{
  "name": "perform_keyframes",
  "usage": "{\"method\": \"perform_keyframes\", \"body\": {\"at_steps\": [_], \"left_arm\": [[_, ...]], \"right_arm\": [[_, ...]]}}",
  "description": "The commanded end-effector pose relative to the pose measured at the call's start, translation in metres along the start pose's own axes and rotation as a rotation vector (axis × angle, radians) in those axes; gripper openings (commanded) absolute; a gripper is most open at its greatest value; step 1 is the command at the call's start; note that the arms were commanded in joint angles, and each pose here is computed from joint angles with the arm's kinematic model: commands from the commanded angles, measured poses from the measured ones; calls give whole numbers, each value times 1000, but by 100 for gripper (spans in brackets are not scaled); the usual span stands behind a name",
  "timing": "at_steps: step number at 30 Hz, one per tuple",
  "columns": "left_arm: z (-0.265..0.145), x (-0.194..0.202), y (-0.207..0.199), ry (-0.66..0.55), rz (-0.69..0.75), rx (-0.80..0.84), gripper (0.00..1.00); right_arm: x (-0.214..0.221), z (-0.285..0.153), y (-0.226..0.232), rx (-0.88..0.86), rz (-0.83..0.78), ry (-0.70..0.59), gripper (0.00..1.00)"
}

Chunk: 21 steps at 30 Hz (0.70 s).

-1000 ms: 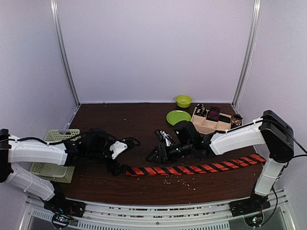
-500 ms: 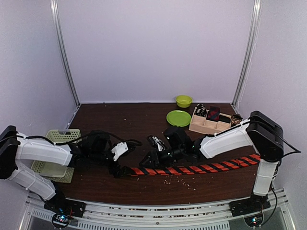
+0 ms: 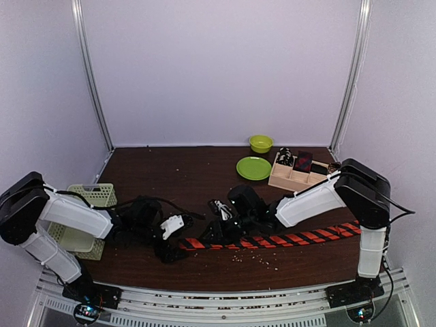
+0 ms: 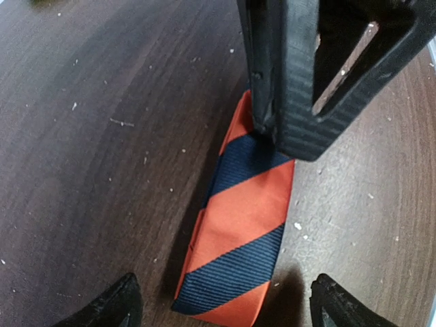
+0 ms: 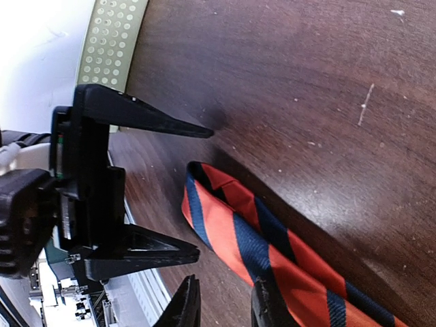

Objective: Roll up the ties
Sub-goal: Smooth out the tie at the center of the board.

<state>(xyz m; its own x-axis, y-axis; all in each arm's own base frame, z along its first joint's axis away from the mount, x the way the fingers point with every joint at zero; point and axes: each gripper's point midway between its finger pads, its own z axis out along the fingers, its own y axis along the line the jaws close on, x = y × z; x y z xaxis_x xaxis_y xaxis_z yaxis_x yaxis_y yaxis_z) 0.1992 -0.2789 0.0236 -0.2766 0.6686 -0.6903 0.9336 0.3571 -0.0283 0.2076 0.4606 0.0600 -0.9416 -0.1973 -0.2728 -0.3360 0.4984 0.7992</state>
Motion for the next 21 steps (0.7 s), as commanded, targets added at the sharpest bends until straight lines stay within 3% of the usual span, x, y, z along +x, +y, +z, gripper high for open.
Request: {"method": "perform_keyframes", "body": {"at_steps": [1, 21], "left_arm": [[-11, -38, 4, -130, 52, -7, 88], [-9, -41, -12, -173, 116, 35, 84]], "right_arm": [[6, 0, -17, 52, -8, -3, 26], [53, -41, -101, 35, 148, 42, 26]]}}
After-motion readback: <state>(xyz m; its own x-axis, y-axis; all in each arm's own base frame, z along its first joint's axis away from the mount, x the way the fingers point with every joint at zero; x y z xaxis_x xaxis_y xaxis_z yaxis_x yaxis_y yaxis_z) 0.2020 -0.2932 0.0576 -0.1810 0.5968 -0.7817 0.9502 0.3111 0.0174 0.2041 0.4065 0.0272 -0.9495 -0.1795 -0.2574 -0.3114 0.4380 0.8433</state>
